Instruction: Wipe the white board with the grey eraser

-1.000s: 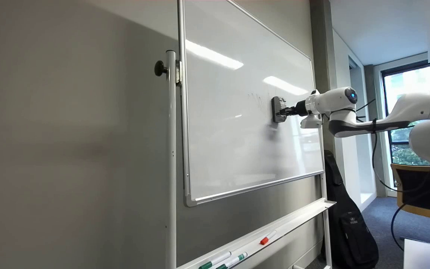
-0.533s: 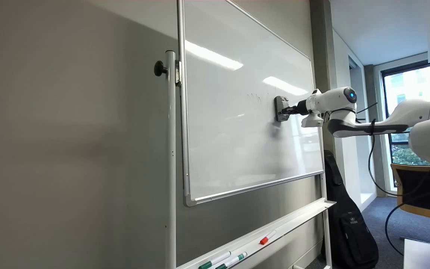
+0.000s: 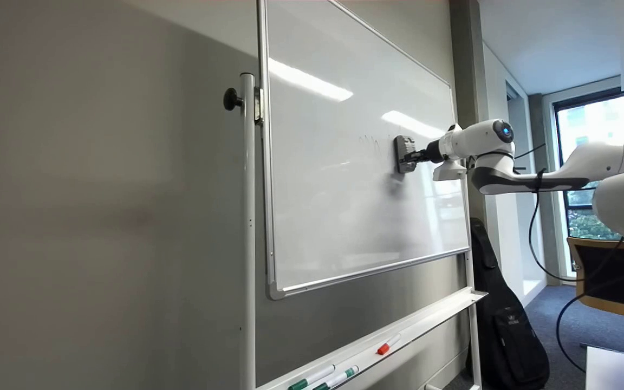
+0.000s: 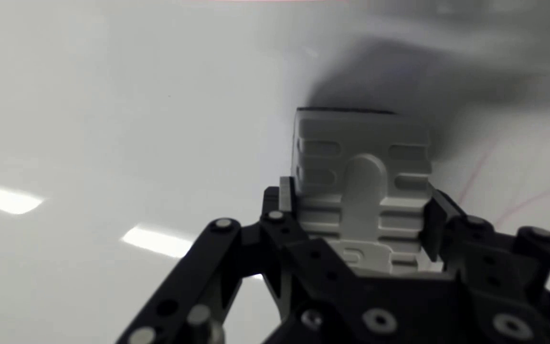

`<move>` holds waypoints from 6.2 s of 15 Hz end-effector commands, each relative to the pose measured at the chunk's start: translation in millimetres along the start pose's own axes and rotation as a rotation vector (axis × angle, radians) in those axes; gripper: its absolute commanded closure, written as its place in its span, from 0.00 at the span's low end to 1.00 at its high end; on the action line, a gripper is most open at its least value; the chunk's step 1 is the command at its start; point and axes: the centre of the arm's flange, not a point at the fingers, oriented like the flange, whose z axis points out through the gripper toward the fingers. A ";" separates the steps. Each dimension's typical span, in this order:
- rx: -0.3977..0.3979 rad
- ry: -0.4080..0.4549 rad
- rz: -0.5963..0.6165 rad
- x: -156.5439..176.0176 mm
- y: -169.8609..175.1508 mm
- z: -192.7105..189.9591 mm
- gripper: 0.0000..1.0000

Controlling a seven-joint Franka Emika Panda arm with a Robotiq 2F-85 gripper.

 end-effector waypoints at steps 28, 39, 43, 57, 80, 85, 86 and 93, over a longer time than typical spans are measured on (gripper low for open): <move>0.342 0.014 -0.072 28.7 -170.4 -17.8 0.62; 0.020 -0.003 -0.041 46.9 -5.5 -2.2 0.62; -0.051 0.004 -0.015 56.0 27.5 15.2 0.62; 0.048 0.004 -0.020 74.7 -26.6 25.8 0.62; 0.386 -0.090 -0.121 -3.4 -196.7 -11.1 0.62; 0.366 -0.147 -0.111 -34.0 -178.4 -4.1 0.62; 0.362 -0.158 -0.109 -40.4 -174.5 -3.2 0.62; 0.312 -0.230 -0.067 -75.2 -133.5 6.7 0.62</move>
